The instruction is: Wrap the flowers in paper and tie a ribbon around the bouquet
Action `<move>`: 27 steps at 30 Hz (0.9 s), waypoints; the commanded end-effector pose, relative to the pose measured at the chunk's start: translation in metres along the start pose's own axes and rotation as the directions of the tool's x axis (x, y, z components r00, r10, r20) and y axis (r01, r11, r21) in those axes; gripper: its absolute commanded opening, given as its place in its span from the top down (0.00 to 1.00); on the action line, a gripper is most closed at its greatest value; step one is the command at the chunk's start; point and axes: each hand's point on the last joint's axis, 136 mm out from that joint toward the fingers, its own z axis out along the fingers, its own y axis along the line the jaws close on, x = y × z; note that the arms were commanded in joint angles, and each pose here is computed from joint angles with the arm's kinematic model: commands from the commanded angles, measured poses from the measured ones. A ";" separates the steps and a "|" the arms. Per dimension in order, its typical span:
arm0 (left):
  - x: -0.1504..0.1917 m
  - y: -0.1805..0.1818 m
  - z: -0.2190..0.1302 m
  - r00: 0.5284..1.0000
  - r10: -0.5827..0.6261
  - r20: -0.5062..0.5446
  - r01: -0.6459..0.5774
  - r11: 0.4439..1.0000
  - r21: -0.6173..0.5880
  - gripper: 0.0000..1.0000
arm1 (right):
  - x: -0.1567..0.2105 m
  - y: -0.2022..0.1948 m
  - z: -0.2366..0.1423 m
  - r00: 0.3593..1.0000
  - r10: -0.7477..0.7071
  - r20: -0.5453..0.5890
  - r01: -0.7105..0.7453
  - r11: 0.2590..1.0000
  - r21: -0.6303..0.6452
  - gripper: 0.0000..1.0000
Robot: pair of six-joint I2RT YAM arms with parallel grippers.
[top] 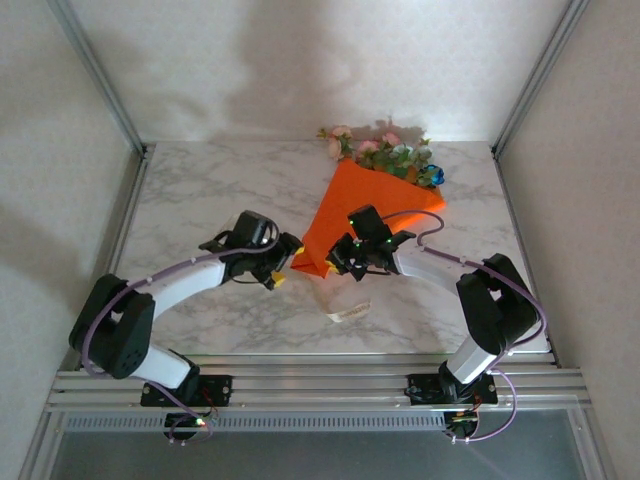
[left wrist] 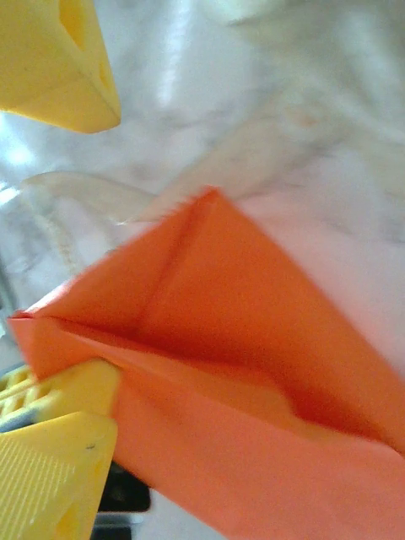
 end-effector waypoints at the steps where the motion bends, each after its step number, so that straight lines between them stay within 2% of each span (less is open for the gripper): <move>1: -0.032 -0.017 0.008 0.938 0.345 0.008 -0.344 0.937 -0.066 0.15 | 0.000 -0.003 -0.008 1.000 0.011 0.014 -0.011 1.000 -0.017 1.00; 6: -0.031 -0.043 0.028 0.821 0.567 -0.062 -0.562 0.823 0.079 0.17 | 0.000 -0.001 -0.010 1.000 0.008 0.010 -0.008 0.999 -0.034 1.00; 8: -0.023 -0.043 0.042 0.783 0.604 -0.150 -0.592 0.797 0.120 0.20 | 0.000 0.001 -0.011 1.000 0.010 0.006 -0.009 0.999 -0.042 1.00; 11: -0.020 -0.027 0.055 0.757 0.617 -0.216 -0.609 0.786 0.110 0.22 | 0.000 0.003 -0.011 1.000 0.014 0.001 -0.014 0.998 -0.056 1.00; 19: -0.011 -0.018 0.064 0.742 0.636 -0.211 -0.610 0.771 0.181 0.20 | 0.001 0.003 -0.011 1.000 0.029 -0.008 -0.029 0.997 -0.066 1.00; 24: -0.009 -0.023 0.072 0.756 0.621 -0.210 -0.584 0.783 0.215 0.26 | 0.002 -0.001 -0.012 0.999 0.034 -0.008 -0.035 0.997 -0.062 1.00; 27: -0.009 -0.024 0.073 0.770 0.605 -0.205 -0.565 0.794 0.223 0.33 | 0.002 -0.001 -0.012 0.999 0.039 -0.009 -0.039 0.997 -0.066 1.00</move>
